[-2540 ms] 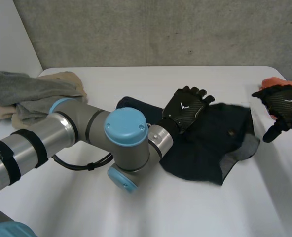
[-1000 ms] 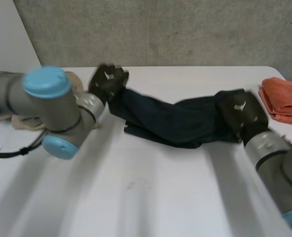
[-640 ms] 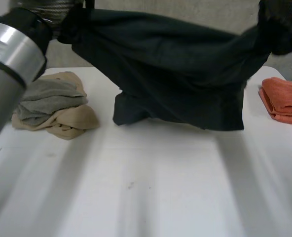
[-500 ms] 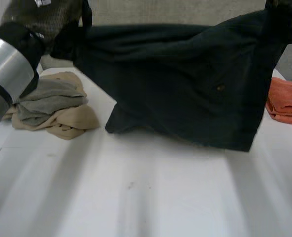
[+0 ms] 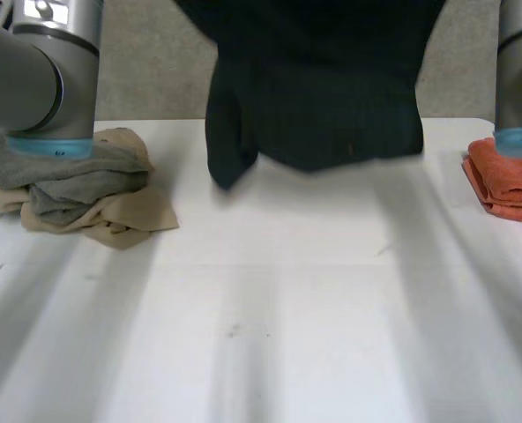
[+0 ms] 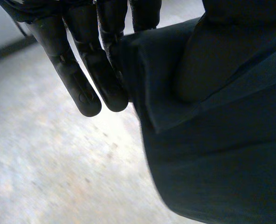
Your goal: Fold the laundry.
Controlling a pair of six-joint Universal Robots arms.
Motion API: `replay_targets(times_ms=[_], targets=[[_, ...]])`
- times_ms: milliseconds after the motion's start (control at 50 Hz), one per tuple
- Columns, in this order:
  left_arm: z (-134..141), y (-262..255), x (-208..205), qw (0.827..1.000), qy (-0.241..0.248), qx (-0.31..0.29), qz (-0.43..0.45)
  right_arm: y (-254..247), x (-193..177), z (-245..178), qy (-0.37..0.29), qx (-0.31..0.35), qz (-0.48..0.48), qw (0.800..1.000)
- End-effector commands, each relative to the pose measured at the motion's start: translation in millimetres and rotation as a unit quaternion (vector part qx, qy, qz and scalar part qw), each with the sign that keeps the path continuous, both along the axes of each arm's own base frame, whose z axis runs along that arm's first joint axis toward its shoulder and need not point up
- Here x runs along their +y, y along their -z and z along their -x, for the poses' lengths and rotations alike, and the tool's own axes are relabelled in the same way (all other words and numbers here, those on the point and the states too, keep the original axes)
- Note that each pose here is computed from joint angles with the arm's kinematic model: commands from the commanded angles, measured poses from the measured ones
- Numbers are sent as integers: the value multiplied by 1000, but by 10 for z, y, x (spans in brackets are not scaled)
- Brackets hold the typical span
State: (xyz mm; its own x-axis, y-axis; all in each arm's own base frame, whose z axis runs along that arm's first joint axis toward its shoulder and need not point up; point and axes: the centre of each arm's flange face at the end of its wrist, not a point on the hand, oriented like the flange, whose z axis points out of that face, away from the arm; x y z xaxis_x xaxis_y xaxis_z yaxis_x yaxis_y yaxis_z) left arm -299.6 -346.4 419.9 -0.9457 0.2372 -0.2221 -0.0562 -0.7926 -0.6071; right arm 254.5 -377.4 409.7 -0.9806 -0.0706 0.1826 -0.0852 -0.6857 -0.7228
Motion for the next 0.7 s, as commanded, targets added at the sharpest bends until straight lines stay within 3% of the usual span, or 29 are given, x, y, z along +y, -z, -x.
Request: replay_targets(times_ms=[20,140,180,240,340,420,560,640,700], targets=[[-17,232,56,999,-9,1,-49,59,148,-215,-37,16,-7,999],[-68,902,150,986,-17,-50,-161,701,47,-278,-46,64,-119,990],[-92,1216,208,975,-20,-72,-209,1275,14,-299,-50,100,-214,970],[-119,1666,326,956,-19,-103,-274,1631,31,-305,-53,123,-270,954],[-155,2307,570,920,-16,-154,-359,2401,217,-279,-66,192,-384,900],[-225,2594,801,890,-23,-193,-412,2626,373,-201,-75,219,-428,873],[-457,2548,1170,848,-45,-237,-473,2513,652,-129,-89,249,-448,854],[-546,2507,1390,823,-42,-257,-505,2377,901,-37,-91,293,-470,827],[-593,2490,1505,808,-40,-269,-522,2358,1107,28,-98,329,-499,795]])
